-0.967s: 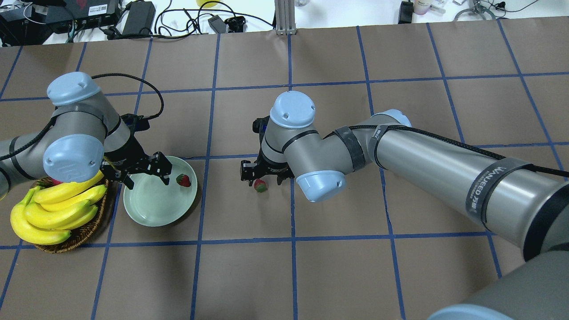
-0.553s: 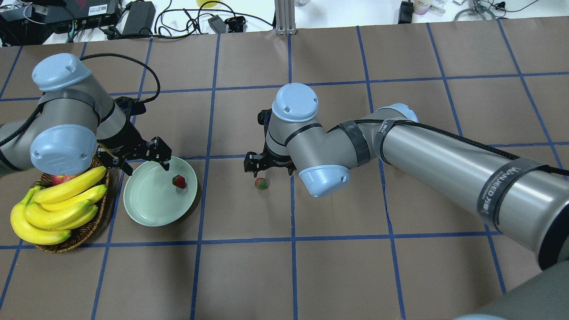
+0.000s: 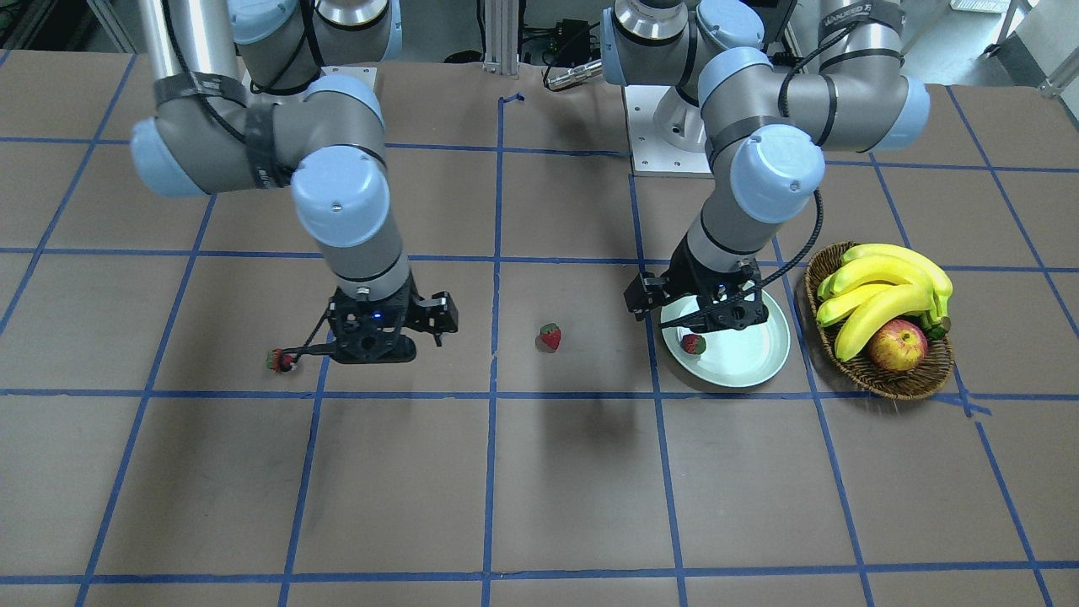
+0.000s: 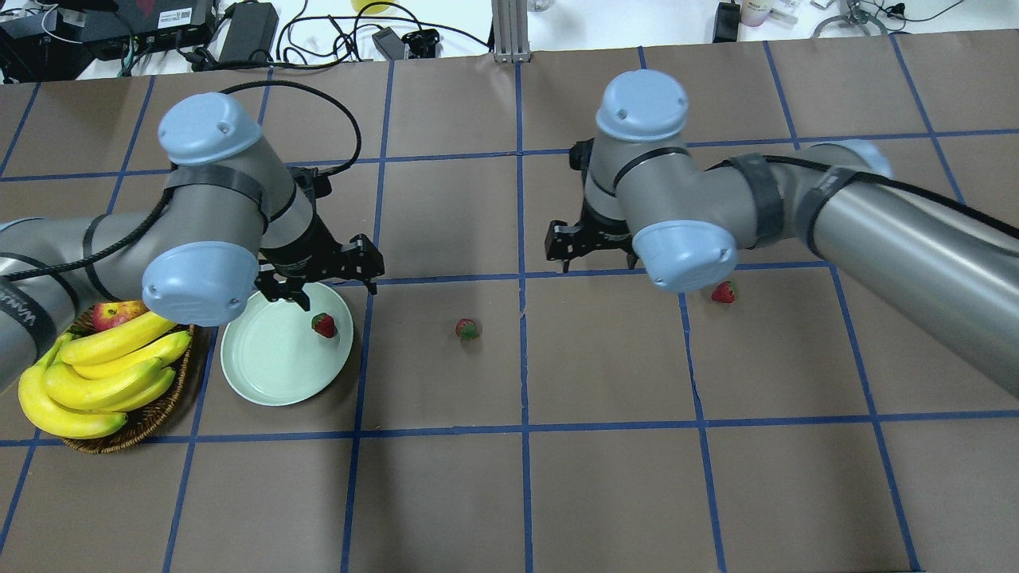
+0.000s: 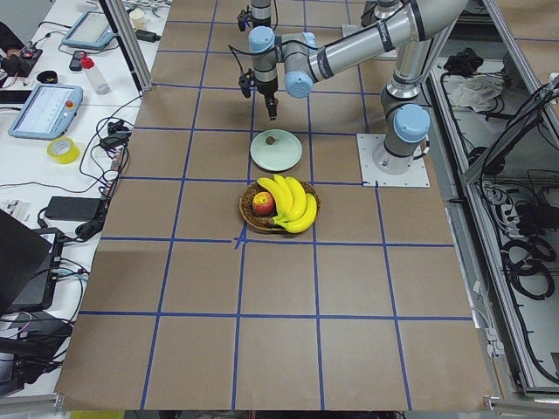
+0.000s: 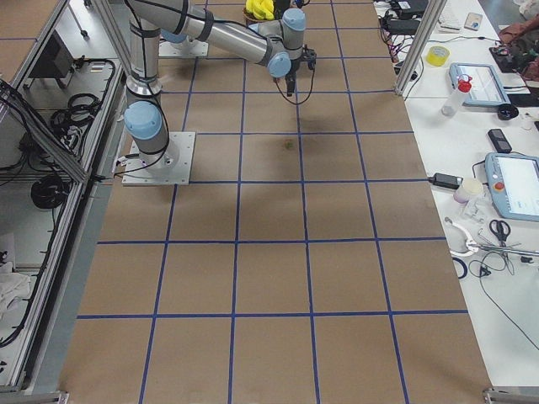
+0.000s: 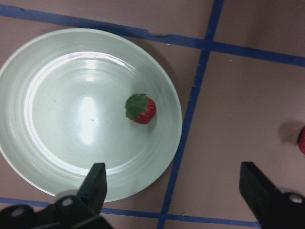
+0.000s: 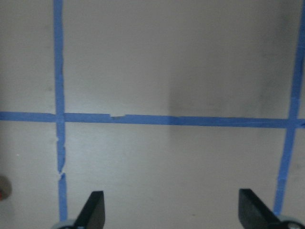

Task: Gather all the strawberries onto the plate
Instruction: 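Set the strawberry near the plate with the right gripper while the left withdraws, then grasp the set-down strawberry with the left gripper while the right grasps the last, then place the strawberry on the plate with the left gripper while the right lifts its strawberry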

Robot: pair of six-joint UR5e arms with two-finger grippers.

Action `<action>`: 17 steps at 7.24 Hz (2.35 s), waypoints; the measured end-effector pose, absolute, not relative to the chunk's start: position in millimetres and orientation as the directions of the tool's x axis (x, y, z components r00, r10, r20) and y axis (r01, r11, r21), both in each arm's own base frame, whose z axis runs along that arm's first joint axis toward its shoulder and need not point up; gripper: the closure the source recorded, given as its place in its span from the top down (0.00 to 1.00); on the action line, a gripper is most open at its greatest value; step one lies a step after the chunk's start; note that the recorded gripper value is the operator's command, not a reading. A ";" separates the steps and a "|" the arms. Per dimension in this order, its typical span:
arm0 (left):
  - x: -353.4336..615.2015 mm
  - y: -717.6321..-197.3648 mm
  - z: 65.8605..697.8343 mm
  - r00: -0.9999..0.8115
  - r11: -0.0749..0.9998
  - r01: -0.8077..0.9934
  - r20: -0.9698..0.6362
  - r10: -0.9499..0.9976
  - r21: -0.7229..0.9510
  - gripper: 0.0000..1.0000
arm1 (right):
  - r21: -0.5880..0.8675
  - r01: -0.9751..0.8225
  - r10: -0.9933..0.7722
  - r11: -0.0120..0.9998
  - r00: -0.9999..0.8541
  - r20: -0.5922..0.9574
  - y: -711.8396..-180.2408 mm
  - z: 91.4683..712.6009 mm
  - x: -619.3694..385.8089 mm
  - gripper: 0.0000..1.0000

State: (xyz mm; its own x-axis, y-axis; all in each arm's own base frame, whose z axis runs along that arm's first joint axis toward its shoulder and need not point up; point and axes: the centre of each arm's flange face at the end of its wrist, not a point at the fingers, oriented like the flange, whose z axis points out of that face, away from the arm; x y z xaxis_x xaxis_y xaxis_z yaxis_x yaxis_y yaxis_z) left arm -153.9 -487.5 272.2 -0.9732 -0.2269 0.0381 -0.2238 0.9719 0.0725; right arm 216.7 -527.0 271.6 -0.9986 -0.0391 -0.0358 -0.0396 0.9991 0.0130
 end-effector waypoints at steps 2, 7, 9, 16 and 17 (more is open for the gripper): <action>-218.5 -483.6 247.6 -0.963 0.964 -0.266 0.048 -0.267 0.028 1.00 | 0.032 -0.145 -0.144 0.989 -0.989 -0.027 -536.4 277.4 146.4 1.00; -288.1 -473.3 168.8 -0.973 0.973 -0.227 0.026 -0.228 0.039 0.66 | 0.025 -0.551 -0.552 0.834 -0.834 0.012 -522.6 233.7 90.3 1.00; -289.1 -473.8 169.6 -0.979 0.979 -0.202 0.028 -0.203 0.039 0.00 | 0.019 -0.645 -0.645 0.764 -0.761 0.073 -518.4 216.6 86.3 1.00; -214.5 -521.4 247.9 -0.993 0.991 -0.112 0.018 -0.114 0.069 0.00 | 0.098 -0.687 -0.694 0.720 -0.717 0.065 -510.1 182.6 81.2 0.71; -174.6 -522.1 255.1 -0.998 0.993 -0.064 0.019 -0.066 0.098 0.00 | 0.108 -0.686 -0.693 0.720 -0.718 0.065 -508.0 180.5 80.5 0.42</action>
State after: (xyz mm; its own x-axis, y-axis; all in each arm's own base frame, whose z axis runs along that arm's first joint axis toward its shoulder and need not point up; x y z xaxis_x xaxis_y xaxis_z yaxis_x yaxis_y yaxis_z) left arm -174.6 -522.1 255.1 -0.9976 -0.0664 0.0188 -0.0643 0.9931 0.0983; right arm 80.5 -508.0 180.5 -0.7178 -0.6933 0.0646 -0.6856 0.7199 0.1082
